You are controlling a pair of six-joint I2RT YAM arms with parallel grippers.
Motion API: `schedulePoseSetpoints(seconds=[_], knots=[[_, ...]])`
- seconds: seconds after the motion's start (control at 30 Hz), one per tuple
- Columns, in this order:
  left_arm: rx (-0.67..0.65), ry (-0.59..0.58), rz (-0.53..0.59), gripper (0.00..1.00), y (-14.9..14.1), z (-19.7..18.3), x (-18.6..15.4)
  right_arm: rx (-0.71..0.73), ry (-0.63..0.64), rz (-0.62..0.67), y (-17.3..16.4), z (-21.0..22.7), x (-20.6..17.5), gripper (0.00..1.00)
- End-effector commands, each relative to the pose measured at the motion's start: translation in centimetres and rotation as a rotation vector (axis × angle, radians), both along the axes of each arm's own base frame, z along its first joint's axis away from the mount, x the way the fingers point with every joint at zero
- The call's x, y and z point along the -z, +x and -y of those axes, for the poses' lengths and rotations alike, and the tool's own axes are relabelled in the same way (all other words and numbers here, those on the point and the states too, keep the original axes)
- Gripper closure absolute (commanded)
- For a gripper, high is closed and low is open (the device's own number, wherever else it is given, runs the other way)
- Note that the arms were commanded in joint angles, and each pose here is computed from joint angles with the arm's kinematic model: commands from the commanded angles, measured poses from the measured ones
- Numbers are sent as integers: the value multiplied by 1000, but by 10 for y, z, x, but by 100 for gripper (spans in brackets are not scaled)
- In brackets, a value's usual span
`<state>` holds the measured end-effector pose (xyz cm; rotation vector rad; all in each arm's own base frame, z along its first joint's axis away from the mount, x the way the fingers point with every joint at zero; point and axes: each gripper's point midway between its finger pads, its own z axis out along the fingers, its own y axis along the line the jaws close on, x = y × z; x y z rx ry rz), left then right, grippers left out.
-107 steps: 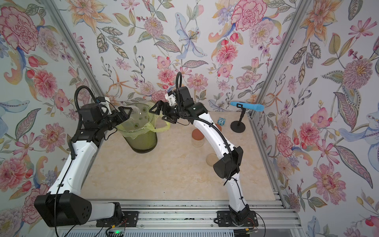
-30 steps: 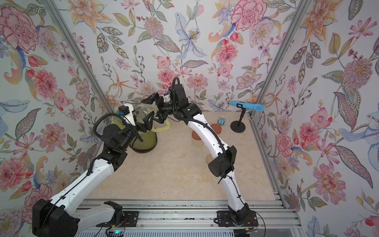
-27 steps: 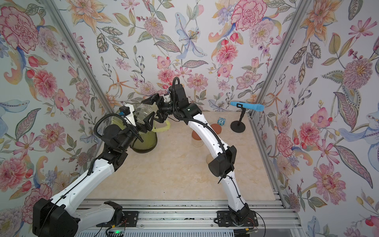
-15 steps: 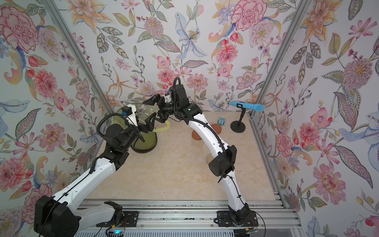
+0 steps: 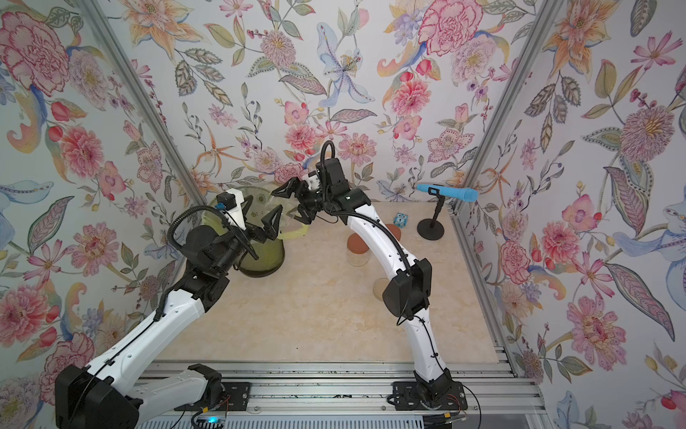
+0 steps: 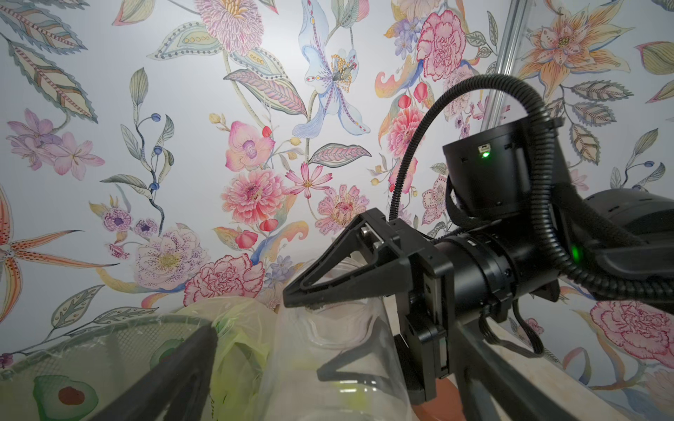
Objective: Empty moldy rice from jars
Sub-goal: Place the jar at the center of the board.
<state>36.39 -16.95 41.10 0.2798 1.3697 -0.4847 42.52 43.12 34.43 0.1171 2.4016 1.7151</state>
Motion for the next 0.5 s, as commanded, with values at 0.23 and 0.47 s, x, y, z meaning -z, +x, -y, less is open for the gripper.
schedulePoseSetpoints(seconds=[0.23,0.47], knots=[[13,57,29,0,-28,-5,-21,-14,-81,248,-19,27,-31,84],[8,77,-21,0,-39,-11,-12,-27,-169,325,-34,34,-18,83]])
